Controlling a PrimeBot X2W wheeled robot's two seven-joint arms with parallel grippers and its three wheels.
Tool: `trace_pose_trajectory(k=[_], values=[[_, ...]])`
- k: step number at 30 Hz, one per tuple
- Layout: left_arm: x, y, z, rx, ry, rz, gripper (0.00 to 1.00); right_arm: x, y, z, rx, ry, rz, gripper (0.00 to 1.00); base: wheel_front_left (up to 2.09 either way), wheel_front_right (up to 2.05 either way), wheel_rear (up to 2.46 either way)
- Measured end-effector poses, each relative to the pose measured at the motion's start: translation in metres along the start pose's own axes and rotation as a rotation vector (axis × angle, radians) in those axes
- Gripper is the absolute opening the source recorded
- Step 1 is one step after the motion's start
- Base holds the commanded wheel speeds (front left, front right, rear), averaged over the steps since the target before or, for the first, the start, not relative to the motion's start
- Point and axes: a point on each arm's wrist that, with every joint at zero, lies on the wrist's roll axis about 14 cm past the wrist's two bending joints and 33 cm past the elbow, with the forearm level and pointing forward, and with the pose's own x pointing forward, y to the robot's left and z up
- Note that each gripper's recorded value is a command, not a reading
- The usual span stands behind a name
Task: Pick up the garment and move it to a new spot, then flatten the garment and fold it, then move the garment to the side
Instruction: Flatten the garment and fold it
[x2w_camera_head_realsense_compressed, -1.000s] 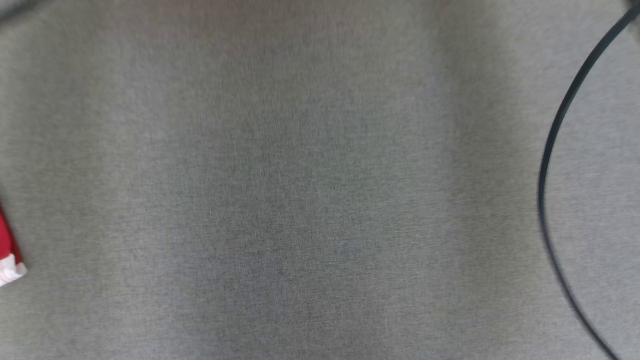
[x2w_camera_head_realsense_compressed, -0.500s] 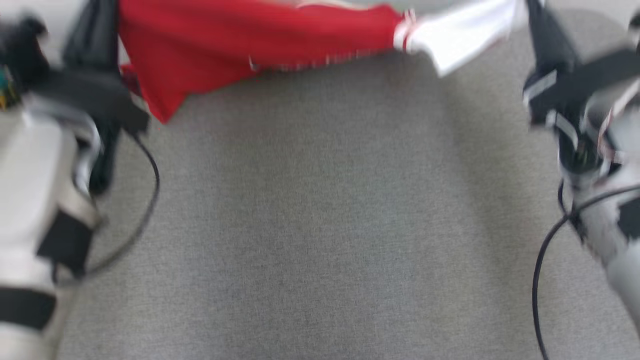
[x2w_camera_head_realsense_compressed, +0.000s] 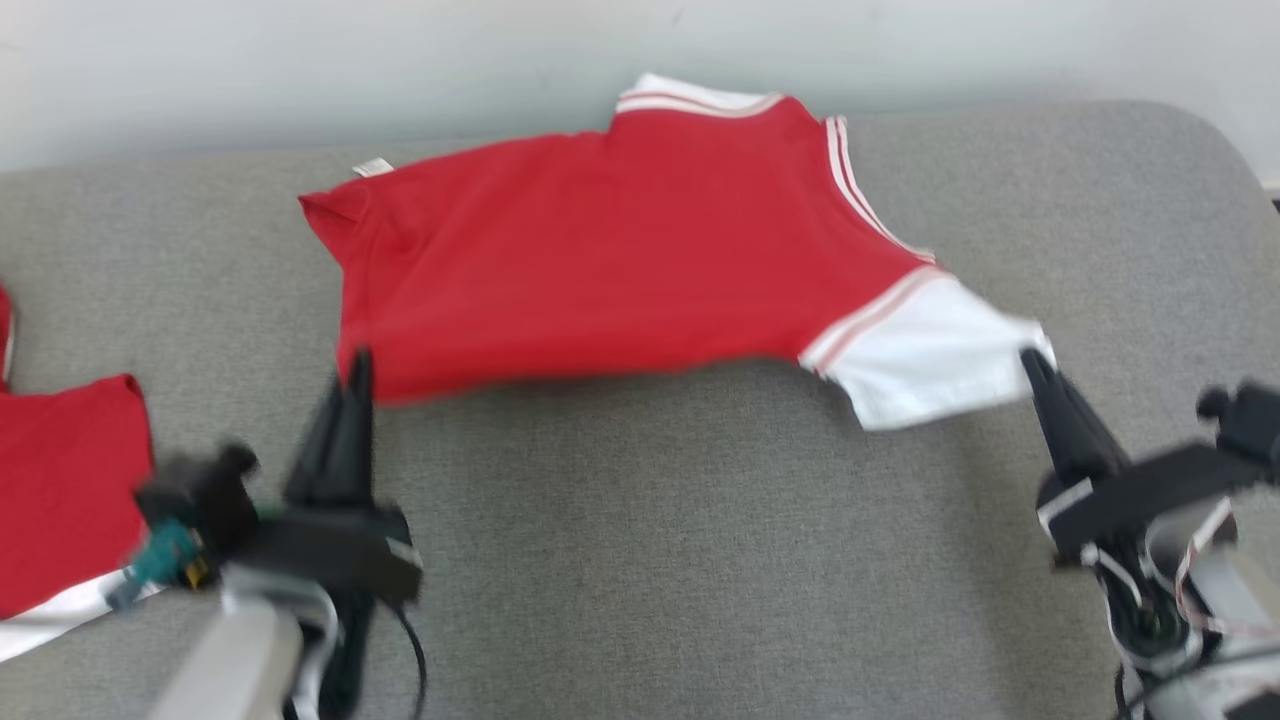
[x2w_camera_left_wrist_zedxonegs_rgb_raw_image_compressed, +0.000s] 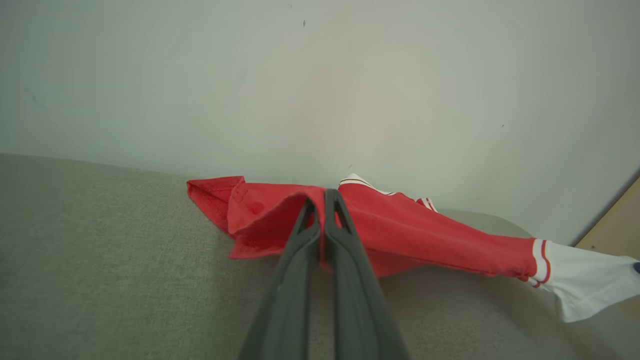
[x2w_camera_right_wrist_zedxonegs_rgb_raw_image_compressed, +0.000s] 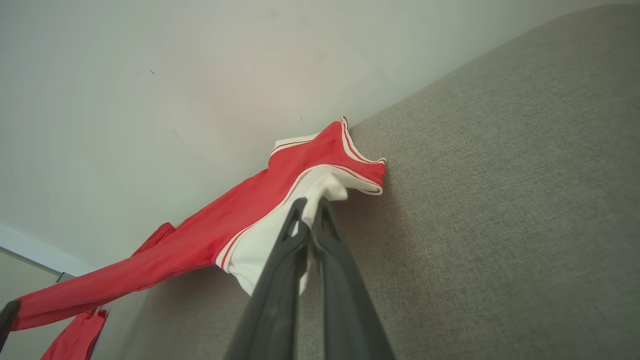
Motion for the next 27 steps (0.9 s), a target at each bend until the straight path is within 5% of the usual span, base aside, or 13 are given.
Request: trace_pose_trajectory(k=[16,27], values=[[-0.097,0.020,-0.055,-0.025,0.179,0.164,0.00,-0.087,-0.006,-0.072,0.148,0.110,-0.125,0.00,0.00,0.00,0.00],[-0.155,0.031,-0.072,0.095,0.276,0.198,0.00,-0.155,-0.001,-0.115,0.210,0.268,-0.210,0.00,0.00,0.00,0.00]])
